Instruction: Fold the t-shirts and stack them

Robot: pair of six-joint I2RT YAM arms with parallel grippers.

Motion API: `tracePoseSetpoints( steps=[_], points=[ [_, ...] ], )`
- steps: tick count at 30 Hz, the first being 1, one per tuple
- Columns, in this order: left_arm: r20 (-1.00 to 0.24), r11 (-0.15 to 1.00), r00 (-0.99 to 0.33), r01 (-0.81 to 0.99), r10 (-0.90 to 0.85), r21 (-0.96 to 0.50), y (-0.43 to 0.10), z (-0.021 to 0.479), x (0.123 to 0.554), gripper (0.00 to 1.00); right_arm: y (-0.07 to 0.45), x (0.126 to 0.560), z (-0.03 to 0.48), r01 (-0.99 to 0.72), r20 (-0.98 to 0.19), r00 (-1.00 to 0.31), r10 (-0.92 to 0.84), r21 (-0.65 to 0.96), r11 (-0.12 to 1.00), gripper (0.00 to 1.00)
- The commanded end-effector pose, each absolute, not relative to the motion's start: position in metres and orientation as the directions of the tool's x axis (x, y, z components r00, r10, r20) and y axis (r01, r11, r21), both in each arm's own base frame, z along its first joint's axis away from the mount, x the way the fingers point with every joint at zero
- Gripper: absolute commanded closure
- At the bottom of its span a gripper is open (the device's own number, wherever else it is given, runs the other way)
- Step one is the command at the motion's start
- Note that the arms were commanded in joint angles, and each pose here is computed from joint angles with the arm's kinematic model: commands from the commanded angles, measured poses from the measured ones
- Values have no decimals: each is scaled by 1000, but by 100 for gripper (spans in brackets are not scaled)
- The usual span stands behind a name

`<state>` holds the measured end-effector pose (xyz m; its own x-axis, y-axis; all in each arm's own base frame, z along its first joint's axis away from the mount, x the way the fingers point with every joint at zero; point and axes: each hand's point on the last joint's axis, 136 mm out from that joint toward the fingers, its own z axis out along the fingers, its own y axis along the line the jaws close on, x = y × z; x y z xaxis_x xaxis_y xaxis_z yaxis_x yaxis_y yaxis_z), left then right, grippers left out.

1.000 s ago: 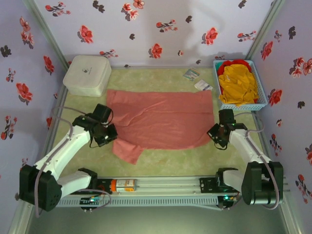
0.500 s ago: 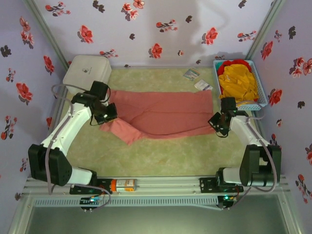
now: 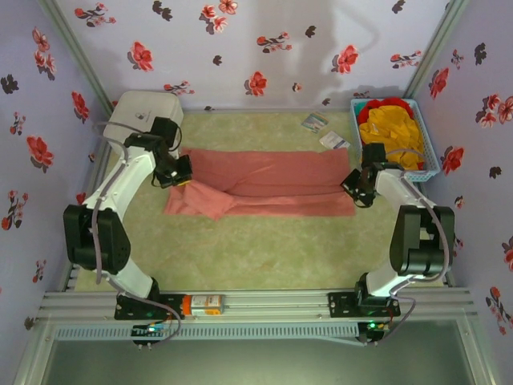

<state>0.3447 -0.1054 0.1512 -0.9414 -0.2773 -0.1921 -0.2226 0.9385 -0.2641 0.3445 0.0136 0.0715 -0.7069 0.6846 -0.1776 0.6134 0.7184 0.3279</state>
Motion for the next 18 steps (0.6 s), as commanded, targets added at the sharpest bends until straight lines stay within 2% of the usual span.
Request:
tracePoseSetpoints(
  steps=[1,14,15,16,17,18],
  points=[
    [-210,942,-943,-198,-258,-270,-103,158,359,100,9,362,77,601,-201,-704,681,341,723,100],
    [-192,947,-949,-198,-249,-252,-99,146,390,100,3,386,63,610,-177,-709,683,333,719,100],
    [-187,948,-951,-199,-248,-248,-98,143,392,100,3,388,61,608,-174,-711,682,336,719,97],
    [-179,949,-953,-200,-246,-244,-98,139,394,100,4,391,61,602,-172,-714,679,344,721,90],
    [-174,949,-953,-202,-248,-242,-98,135,397,92,6,393,59,596,-167,-719,674,349,723,80],
    [-166,948,-953,-208,-251,-240,-96,131,399,85,7,395,59,592,-166,-721,673,357,723,75]
  ],
)
